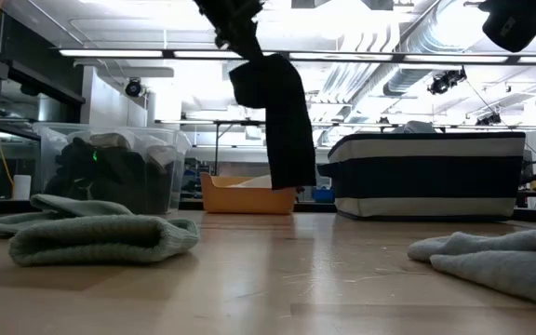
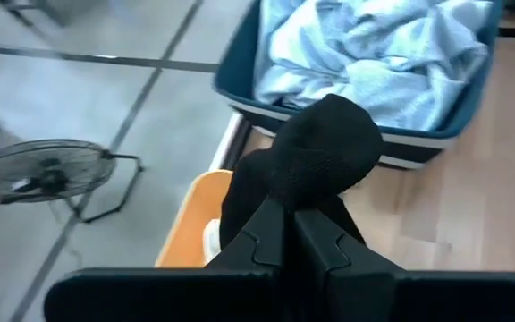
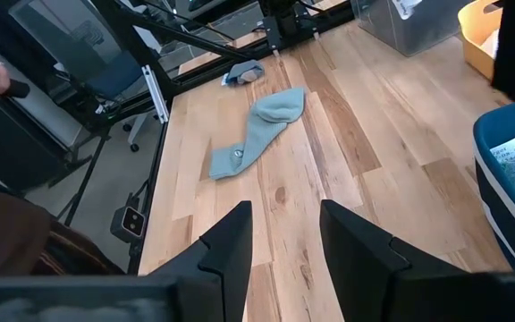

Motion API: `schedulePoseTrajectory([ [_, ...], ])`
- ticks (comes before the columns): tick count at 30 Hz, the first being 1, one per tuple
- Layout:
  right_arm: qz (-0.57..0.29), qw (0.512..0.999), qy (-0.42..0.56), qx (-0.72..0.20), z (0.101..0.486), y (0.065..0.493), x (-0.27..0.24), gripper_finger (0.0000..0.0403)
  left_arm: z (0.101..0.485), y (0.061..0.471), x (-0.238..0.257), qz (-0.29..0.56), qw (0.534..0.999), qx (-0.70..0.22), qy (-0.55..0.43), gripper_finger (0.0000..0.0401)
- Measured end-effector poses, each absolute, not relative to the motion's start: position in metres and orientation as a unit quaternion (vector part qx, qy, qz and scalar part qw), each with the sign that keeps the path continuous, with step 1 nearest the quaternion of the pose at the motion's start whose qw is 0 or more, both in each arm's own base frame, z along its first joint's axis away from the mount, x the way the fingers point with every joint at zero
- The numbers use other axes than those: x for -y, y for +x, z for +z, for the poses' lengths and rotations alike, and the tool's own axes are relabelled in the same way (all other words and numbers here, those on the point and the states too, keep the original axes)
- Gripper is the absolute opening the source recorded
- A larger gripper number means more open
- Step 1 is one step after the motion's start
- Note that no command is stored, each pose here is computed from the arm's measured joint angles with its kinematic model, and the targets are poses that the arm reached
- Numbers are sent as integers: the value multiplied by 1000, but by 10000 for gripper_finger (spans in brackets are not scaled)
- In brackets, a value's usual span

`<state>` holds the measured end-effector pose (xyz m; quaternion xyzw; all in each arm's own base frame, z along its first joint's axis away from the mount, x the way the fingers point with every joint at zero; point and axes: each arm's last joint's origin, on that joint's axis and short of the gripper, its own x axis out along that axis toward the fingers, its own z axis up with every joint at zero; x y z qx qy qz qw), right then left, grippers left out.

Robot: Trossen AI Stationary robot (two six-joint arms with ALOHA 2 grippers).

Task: Pick & Place Cloths
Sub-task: Put the black sock into the yellow bin

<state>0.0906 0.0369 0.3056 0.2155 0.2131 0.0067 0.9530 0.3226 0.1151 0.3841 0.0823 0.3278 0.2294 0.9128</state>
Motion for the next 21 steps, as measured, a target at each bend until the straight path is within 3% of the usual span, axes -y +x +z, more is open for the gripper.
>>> schedulePoseTrajectory([
  [11,7,953,215,-213,306,91,-37,124,398,303,-142,371,860,-342,72,0],
  [21,6,953,215,-213,306,91,-37,124,391,297,-159,400,839,-364,62,0],
])
